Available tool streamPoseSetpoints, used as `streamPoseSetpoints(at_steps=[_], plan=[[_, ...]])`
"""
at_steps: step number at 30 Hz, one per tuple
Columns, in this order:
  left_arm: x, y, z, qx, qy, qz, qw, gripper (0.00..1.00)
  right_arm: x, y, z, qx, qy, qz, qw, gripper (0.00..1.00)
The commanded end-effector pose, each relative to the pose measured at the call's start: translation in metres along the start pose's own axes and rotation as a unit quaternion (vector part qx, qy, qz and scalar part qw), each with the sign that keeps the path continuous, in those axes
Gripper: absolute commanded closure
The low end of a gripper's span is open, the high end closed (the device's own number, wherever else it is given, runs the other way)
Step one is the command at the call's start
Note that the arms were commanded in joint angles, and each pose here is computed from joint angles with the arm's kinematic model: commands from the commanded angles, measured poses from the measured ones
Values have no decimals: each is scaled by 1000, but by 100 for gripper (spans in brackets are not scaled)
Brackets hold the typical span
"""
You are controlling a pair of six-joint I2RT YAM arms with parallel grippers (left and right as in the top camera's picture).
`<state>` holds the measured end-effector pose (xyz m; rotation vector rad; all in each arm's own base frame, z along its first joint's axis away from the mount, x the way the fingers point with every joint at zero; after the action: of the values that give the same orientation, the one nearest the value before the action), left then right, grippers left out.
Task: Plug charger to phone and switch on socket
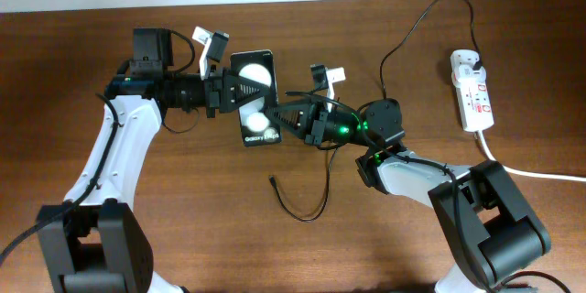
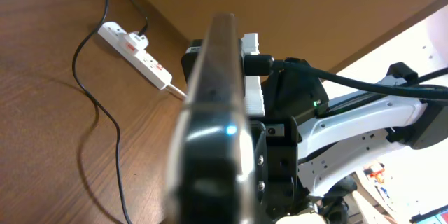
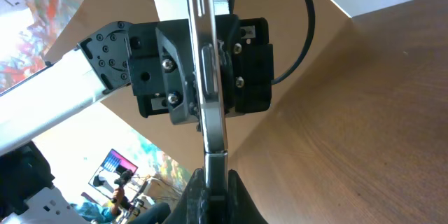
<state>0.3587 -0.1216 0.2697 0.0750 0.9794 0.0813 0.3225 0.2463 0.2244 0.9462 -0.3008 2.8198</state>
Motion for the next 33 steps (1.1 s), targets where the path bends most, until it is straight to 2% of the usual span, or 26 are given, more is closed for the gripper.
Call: streamPoseSetpoints(at_steps=[1,2,3,4,5,6,9,12,14,17,20,21,28,33], plan=[[-26,0,2,0,-26,-50,998,100,-16,8,17,-45,-12,-46,998,88],[-25,0,3,0,-26,-46,999,100,-16,8,17,-44,-11,-45,998,87],[-19,-1,3,1,-26,-21,999,100,-16,8,17,-43,-11,-44,998,81],[-12,-1,2,1,-23,11,1000,100,-15,8,16,-41,-11,-43,998,67],[-3,0,1,3,-17,52,998,100,-15,8,16,-39,-11,-40,998,48],[13,3,-2,8,-3,126,992,100,-14,9,14,-27,2,-32,999,34],[46,18,-17,33,41,289,956,100,-29,20,0,22,-19,-49,998,15],[61,26,-32,56,77,374,923,100,-57,35,-33,92,-65,-109,988,12],[73,22,-44,73,99,439,890,100,-69,47,-65,153,-98,-148,972,12],[82,11,-58,88,110,490,860,100,-75,59,-90,201,-123,-182,955,12],[96,7,-73,79,124,577,803,100,-84,75,-111,239,-134,-248,929,12],[98,7,-76,74,130,591,793,100,-89,80,-114,244,-138,-275,920,12],[121,5,-120,106,174,600,773,100,-95,84,-115,245,-133,-307,910,10],[126,5,-129,117,185,602,768,100,-96,85,-115,244,-131,-315,908,8]])
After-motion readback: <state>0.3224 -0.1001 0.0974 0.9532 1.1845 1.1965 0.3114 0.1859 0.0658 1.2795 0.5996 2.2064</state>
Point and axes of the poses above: each gripper's point midway between its finger pads, its own y axis back along the fingers, its own x axis along the line the jaws close on, z = x × y, the point moved 6 cm from there along y, back along the fingers, and after that the axes turned 13 degrees about y, right-handed, at the moved point
